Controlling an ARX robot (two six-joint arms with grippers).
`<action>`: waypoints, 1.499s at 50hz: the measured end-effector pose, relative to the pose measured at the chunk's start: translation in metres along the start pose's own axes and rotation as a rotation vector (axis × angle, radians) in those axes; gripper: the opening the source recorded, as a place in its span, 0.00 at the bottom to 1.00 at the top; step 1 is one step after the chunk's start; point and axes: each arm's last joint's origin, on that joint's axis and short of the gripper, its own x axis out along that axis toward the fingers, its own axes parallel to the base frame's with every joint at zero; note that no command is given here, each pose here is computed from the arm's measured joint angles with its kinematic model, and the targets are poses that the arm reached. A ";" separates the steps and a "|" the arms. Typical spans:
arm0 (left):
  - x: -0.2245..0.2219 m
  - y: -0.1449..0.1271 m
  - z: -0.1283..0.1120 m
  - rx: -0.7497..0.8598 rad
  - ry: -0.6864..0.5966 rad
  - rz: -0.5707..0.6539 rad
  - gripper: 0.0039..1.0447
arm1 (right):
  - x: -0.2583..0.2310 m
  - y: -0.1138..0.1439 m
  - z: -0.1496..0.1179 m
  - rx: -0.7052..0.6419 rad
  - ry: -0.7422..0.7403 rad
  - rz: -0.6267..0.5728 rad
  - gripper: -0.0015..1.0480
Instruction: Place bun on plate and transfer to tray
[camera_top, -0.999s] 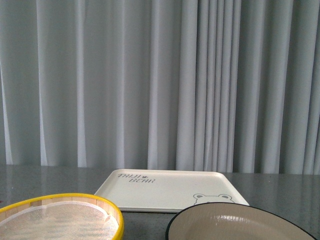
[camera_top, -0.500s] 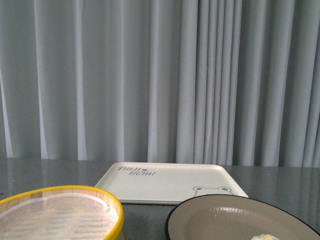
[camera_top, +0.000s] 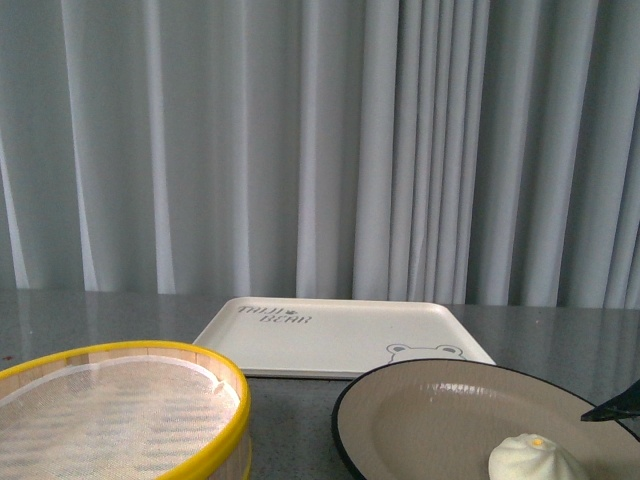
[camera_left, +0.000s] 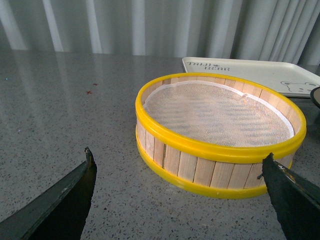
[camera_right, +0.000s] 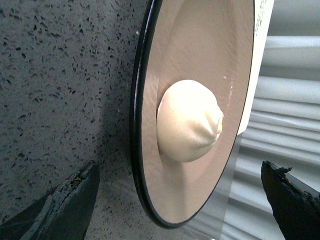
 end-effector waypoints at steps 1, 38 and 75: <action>0.000 0.000 0.000 0.000 0.000 0.000 0.94 | 0.001 0.000 0.001 -0.002 -0.003 0.000 0.92; 0.000 0.000 0.000 0.000 0.000 0.000 0.94 | 0.014 0.012 0.024 -0.031 -0.093 0.000 0.92; 0.000 0.000 0.000 0.000 0.000 0.000 0.94 | 0.012 0.024 0.007 -0.070 -0.087 -0.059 0.02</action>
